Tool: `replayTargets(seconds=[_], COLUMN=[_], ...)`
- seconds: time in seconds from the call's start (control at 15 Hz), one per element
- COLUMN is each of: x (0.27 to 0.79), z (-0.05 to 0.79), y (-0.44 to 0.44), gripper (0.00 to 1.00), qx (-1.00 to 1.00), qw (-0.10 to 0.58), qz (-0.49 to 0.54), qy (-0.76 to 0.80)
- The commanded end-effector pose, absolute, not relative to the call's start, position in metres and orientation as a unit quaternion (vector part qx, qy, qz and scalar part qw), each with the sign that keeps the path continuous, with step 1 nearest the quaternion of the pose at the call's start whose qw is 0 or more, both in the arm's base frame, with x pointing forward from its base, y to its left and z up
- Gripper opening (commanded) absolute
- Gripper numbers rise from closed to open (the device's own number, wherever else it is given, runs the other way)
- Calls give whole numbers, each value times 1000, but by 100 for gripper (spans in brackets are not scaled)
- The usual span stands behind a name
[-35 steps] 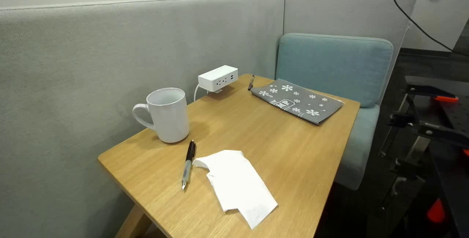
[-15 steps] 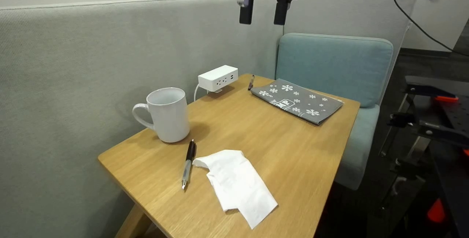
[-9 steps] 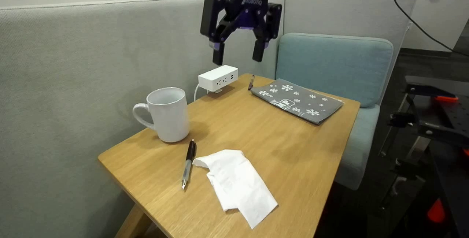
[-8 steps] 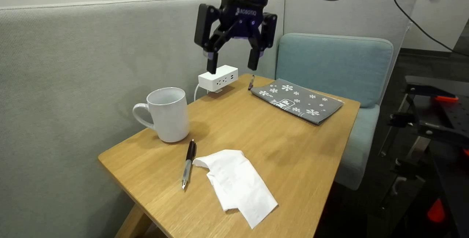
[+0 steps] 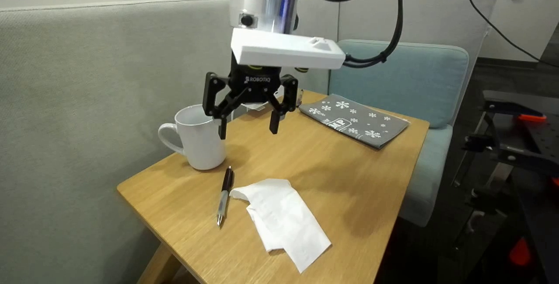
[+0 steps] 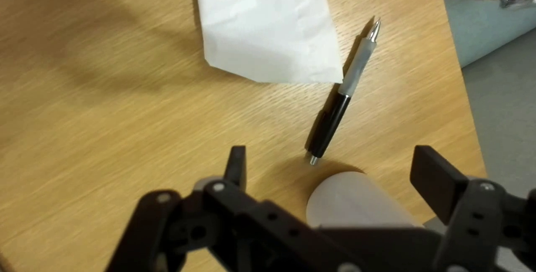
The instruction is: Put the marker inside the mug
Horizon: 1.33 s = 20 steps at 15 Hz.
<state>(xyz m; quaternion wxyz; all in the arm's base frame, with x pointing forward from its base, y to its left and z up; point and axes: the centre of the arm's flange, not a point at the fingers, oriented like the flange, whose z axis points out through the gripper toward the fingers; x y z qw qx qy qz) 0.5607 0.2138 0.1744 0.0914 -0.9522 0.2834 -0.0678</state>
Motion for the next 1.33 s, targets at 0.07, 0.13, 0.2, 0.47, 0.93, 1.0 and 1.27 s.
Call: replayTargets(seconds=[0.07, 0.13, 0.2, 0.47, 0.93, 1.0, 1.27], x=[593, 595, 598, 606, 614, 615, 618], z=[141, 135, 130, 109, 86, 84, 77], y=[232, 235, 237, 245, 262, 263, 270], gripper=[100, 100, 100, 100, 100, 100, 100], qx=[-941, -941, -941, -934, -930, -929, -928], qw=[91, 88, 86, 72, 65, 64, 61], qz=[-58, -59, -61, -79, -82, -82, -82], qy=[320, 322, 323, 342, 354, 355, 359])
